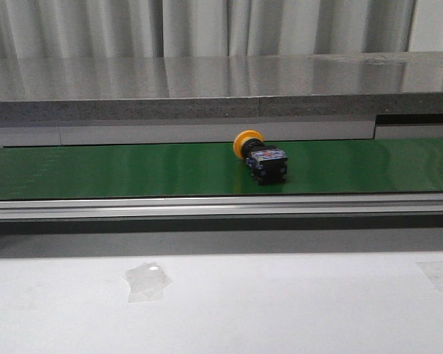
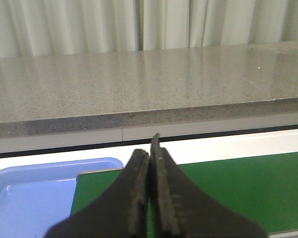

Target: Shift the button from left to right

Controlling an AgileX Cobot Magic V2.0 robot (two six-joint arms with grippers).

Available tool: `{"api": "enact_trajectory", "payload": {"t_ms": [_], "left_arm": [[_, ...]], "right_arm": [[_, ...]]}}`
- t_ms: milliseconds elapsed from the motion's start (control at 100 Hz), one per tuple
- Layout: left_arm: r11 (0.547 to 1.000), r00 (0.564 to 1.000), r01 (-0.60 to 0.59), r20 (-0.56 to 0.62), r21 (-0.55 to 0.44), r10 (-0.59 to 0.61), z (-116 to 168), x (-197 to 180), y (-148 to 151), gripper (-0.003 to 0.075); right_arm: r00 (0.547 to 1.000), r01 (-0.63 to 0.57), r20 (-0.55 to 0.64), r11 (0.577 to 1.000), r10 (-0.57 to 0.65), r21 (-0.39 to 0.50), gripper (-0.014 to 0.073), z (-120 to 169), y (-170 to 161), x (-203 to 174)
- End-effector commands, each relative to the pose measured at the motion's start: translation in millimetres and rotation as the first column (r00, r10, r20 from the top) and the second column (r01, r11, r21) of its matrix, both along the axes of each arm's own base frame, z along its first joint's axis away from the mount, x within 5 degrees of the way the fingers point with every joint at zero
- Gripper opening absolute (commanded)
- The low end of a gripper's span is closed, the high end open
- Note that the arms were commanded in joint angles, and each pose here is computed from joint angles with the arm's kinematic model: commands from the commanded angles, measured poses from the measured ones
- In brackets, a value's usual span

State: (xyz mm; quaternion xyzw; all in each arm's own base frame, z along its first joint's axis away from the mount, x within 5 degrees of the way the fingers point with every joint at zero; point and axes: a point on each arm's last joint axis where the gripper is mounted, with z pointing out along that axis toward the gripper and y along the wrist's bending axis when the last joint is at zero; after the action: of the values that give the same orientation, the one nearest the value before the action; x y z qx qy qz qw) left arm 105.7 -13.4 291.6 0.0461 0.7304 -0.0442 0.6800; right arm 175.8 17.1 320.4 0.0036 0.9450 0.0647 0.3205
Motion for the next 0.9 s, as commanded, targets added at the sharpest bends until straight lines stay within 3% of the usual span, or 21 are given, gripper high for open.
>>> {"api": "enact_trajectory", "payload": {"t_ms": [0,80,360,620,890], "left_arm": [[1.000,0.995,-0.015,0.098,-0.022,0.017,15.5,0.7,1.2,-0.0020],[1.000,0.995,-0.015,0.098,-0.022,0.017,15.5,0.7,1.2,-0.0020],[1.000,0.995,-0.015,0.098,-0.022,0.017,15.5,0.7,1.2,-0.0020],[1.000,0.995,-0.015,0.098,-0.022,0.017,15.5,0.7,1.2,-0.0020],[1.000,0.995,-0.015,0.098,-0.022,0.017,15.5,0.7,1.2,-0.0020]], "right_arm": [[0.997,-0.005,0.079,1.000,0.004,0.015,0.0588,14.3,1.7,2.9],[0.997,-0.007,0.079,1.000,0.006,0.013,0.0669,14.3,1.7,2.9],[0.987,-0.107,0.120,0.994,0.104,0.019,0.0657,16.8,8.9,13.8],[0.986,-0.157,0.065,0.987,0.154,0.038,0.0657,9.9,16.7,59.2],[0.965,-0.260,0.017,0.966,0.260,-0.001,0.0657,-7.7,37.4,107.3]]}}
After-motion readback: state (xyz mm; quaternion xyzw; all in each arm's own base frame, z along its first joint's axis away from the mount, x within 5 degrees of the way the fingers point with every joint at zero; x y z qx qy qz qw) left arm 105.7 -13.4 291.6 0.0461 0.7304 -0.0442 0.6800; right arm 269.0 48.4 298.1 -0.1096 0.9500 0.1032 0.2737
